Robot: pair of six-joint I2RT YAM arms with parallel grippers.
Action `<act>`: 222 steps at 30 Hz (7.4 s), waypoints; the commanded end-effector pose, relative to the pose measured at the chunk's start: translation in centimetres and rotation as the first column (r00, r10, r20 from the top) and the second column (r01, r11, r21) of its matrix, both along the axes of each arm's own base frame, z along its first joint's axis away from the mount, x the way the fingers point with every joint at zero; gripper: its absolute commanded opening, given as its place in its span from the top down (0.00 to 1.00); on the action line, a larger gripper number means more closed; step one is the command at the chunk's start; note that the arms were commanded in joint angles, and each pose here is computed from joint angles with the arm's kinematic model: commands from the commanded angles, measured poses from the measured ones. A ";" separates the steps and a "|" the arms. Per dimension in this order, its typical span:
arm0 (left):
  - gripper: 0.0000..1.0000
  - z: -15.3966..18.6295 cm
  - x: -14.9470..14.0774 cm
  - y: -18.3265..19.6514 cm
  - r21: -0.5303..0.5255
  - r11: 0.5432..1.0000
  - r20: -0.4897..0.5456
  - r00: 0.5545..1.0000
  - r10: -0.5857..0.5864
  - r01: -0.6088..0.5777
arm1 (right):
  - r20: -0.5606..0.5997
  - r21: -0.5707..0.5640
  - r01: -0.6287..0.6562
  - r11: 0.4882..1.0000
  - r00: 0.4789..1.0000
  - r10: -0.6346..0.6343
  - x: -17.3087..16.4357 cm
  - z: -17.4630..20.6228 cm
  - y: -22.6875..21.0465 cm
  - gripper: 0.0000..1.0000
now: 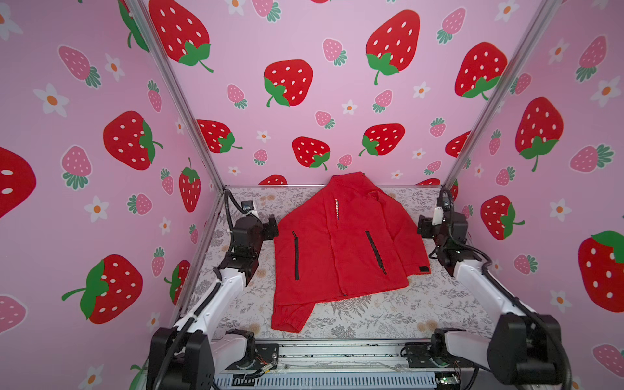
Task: Unzip the jacket
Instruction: Flatten out the jacket at the center of the board.
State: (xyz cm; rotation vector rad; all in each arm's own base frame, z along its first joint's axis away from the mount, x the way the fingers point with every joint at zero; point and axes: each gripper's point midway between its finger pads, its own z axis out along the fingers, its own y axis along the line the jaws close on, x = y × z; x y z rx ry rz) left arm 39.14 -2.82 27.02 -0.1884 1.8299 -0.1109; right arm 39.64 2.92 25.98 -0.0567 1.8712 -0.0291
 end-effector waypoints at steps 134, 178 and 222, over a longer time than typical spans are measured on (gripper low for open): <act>0.79 4.9 5.5 -3.8 0.923 0.383 -0.094 0.944 0.318 -0.038 | -0.561 0.566 -0.035 0.824 0.716 0.416 -7.8 -12.0 7.0 0.04; 0.08 -15.7 7.1 -11.0 -0.421 0.879 -0.544 0.713 -0.442 0.223 | -0.563 0.825 0.452 0.339 0.709 0.424 -15.6 -23.6 13.5 0.70; 0.59 -17.3 13.5 -20.9 -0.514 0.706 -0.433 0.563 -0.704 0.487 | -0.498 0.395 -0.223 0.891 0.764 0.411 -4.0 -6.2 7.8 0.09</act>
